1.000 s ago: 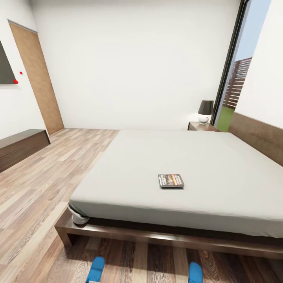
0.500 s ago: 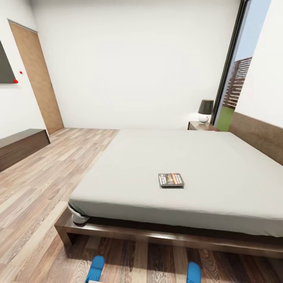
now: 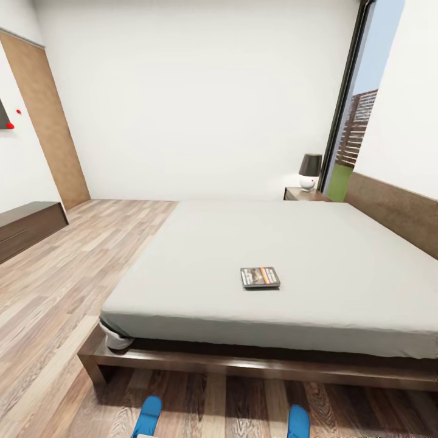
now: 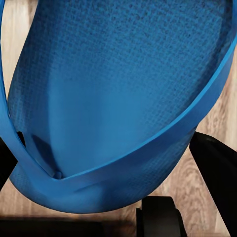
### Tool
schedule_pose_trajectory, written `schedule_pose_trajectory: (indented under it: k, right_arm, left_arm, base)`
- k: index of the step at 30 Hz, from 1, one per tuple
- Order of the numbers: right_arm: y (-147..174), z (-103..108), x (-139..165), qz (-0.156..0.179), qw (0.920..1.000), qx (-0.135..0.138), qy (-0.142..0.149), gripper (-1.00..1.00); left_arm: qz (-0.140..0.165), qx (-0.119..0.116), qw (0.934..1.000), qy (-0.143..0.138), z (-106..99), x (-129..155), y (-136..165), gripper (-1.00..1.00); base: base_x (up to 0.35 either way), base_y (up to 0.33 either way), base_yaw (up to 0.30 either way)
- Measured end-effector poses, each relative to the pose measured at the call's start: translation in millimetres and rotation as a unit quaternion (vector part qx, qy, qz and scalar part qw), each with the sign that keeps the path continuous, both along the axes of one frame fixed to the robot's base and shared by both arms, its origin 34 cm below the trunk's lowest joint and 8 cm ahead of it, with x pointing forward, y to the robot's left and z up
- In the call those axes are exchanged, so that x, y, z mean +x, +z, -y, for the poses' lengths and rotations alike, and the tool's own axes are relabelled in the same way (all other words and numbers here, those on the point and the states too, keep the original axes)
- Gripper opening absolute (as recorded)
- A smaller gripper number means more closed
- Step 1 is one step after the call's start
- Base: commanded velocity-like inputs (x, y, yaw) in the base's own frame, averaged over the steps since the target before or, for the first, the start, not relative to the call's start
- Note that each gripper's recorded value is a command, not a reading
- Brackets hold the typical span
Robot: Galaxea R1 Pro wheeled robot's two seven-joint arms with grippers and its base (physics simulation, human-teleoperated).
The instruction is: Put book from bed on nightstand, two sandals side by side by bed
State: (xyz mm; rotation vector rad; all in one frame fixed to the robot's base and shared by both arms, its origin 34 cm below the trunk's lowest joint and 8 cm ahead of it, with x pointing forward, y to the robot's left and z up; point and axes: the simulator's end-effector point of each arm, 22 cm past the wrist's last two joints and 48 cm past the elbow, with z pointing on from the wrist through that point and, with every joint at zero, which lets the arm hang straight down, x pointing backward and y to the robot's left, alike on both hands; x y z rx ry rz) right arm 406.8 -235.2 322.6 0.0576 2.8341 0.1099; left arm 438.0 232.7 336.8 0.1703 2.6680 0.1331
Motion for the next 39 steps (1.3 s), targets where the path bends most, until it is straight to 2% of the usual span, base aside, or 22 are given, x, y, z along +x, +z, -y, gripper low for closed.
schedule_pose_trajectory:
  k: [11,39]
  right_arm:
    - [-0.1,-0.2,-0.4,0.000,1.0000,0.000,0.000,-1.00]
    - [-0.6,-8.5,-2.0,-0.002,1.0000,0.005,0.002,-1.00]
  left_arm:
    - [0.000,0.000,1.0000,-0.001,0.0,-0.2,-0.1,-1.00]
    - [-0.001,0.000,1.0000,0.000,-1.0,-1.0,-0.5,-1.00]
  base:
    - [0.000,0.122,-0.013]
    - [0.047,0.034,0.000]
